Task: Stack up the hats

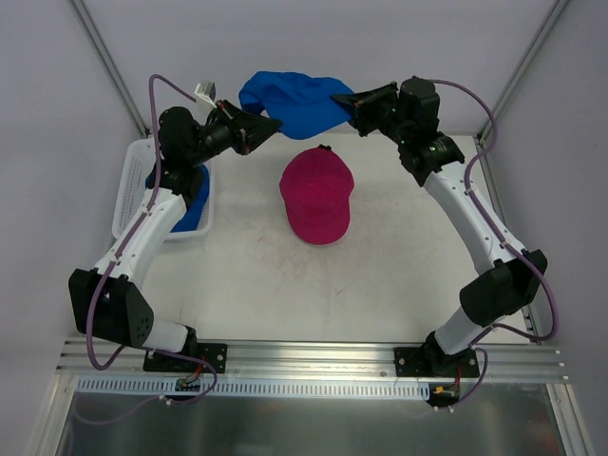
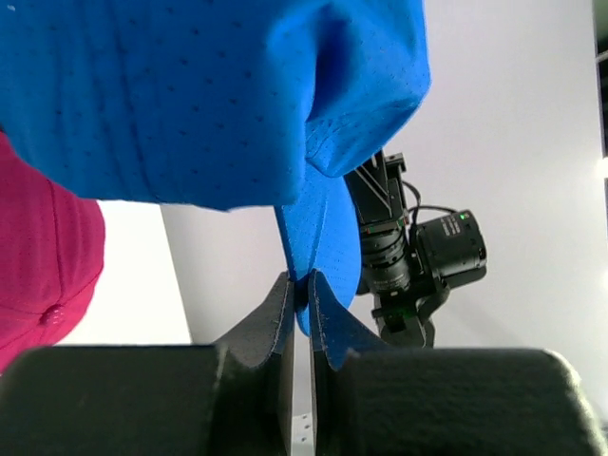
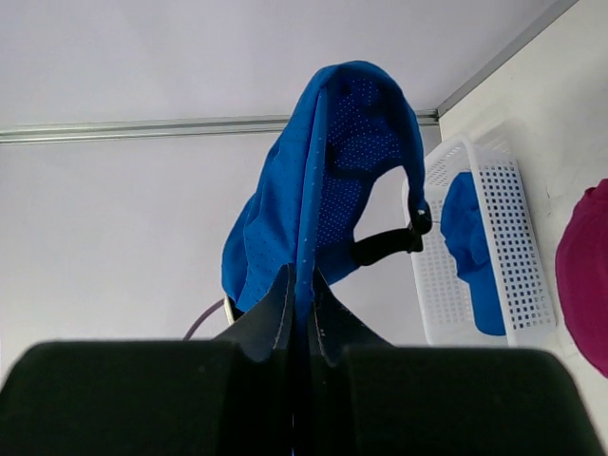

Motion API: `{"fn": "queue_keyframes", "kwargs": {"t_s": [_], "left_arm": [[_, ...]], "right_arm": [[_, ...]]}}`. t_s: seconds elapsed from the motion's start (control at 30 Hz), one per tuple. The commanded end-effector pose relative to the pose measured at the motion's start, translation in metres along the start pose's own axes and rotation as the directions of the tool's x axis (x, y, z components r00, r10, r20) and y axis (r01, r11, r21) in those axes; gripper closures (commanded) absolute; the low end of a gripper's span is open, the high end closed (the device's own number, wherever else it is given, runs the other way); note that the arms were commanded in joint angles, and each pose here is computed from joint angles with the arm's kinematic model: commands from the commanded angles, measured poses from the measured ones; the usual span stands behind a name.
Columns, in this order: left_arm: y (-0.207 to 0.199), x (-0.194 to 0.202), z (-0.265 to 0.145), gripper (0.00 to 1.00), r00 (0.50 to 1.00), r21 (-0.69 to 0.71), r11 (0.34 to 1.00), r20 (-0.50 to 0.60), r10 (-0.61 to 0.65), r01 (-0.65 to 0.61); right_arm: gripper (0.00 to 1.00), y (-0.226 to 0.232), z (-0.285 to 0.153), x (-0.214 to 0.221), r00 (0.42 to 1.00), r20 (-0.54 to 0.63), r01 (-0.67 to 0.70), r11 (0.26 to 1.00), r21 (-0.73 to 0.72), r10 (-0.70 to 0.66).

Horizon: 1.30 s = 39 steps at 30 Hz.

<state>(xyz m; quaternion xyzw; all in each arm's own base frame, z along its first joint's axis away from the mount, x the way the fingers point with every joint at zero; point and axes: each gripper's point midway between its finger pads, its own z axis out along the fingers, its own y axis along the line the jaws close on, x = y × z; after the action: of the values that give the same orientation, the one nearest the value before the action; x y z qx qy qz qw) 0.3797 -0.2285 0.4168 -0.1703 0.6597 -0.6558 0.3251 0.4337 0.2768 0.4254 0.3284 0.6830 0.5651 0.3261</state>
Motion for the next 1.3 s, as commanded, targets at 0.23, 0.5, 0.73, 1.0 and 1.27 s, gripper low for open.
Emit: {"fn": "queue_keyframes", "kwargs": {"t_s": [0.23,0.5,0.73,1.0,1.27], "left_arm": [[-0.011,0.016,-0.004,1.0,0.971,0.123,0.975,-0.132,0.201,-0.185],[0.036,0.022,0.017,1.0,0.942,0.087,0.987,-0.297,0.157,-0.137],[0.05,0.022,0.022,1.0,0.921,0.064,0.982,-0.34,0.189,-0.178],[0.073,0.035,0.009,1.0,0.887,0.028,0.974,-0.406,0.219,-0.227],[0.097,0.043,0.002,0.73,0.863,0.001,0.978,-0.47,0.186,-0.21]], "right_arm": [[1.0,-0.011,-0.034,0.045,0.902,-0.202,0.347,0.92,-0.182,-0.38],[1.0,-0.057,-0.043,0.035,0.867,-0.151,0.468,0.88,-0.087,-0.476],[1.0,-0.094,-0.044,0.037,0.928,-0.175,0.333,0.943,0.0,-0.328],[1.0,-0.115,-0.055,0.05,0.929,-0.223,0.305,0.952,0.009,-0.295],[1.0,-0.146,-0.063,0.06,0.928,-0.247,0.298,0.953,0.047,-0.278]]}}
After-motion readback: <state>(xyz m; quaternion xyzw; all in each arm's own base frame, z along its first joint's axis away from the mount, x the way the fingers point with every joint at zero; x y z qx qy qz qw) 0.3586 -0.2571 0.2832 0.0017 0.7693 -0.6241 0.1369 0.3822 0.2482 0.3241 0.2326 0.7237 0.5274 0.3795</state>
